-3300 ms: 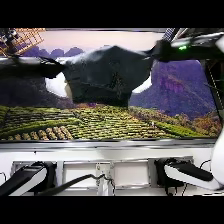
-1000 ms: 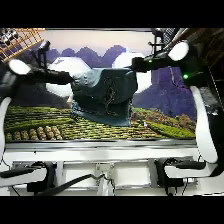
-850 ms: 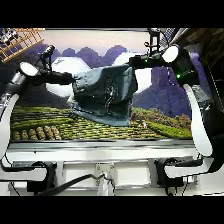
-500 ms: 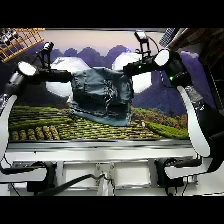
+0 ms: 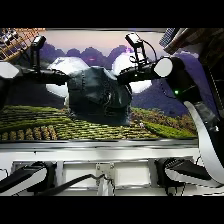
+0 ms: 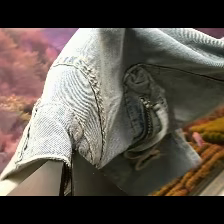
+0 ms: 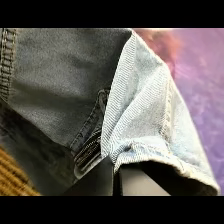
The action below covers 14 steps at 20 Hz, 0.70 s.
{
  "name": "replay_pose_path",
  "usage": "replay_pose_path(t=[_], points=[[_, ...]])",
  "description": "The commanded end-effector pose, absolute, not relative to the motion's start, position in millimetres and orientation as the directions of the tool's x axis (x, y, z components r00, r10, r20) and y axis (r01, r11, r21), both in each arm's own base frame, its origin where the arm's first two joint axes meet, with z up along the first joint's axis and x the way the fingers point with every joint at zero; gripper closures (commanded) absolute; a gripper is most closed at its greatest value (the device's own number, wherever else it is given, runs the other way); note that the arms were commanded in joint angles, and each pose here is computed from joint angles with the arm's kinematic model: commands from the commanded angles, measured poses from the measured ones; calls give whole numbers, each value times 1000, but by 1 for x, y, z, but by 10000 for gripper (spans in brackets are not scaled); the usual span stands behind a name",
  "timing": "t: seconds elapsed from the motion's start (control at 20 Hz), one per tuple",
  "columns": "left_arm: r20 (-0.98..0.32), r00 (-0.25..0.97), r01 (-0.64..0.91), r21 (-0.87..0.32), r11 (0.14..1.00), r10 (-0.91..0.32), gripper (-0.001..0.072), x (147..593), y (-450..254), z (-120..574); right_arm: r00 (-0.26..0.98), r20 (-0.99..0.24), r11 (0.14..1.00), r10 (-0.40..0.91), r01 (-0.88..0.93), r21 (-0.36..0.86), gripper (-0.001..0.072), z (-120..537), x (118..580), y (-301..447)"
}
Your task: Fold the clothes and pants, and hang the long-sleeved shirts on hangers.
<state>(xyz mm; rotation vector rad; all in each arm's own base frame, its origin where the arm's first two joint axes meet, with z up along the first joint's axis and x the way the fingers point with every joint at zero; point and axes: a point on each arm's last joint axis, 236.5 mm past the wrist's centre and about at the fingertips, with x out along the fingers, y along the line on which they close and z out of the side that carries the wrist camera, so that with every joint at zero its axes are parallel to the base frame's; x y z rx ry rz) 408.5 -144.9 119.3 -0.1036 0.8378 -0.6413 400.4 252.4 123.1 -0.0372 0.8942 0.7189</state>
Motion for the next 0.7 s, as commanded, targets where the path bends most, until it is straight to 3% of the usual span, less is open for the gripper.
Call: replay_pose_path(t=[0.0,0.15,0.3,0.6,0.65], points=[[-628,508,518,-323,792,-589,700,381,-149,154,403,-709,750,578,-605,267,681,154,371,249],[-618,495,534,-338,775,-610,698,349,-153,180,434,-673,746,599,-608,273,681,196,340,239],[-584,552,529,-306,791,-595,698,352,-149,195,515,-627,770,584,-596,227,681,219,345,226],[-530,678,383,-338,860,-510,695,443,-131,158,667,-551,859,502,-457,230,678,189,446,208],[-514,698,340,-374,863,-499,694,463,-129,145,705,-520,875,481,-418,243,609,181,470,204]])
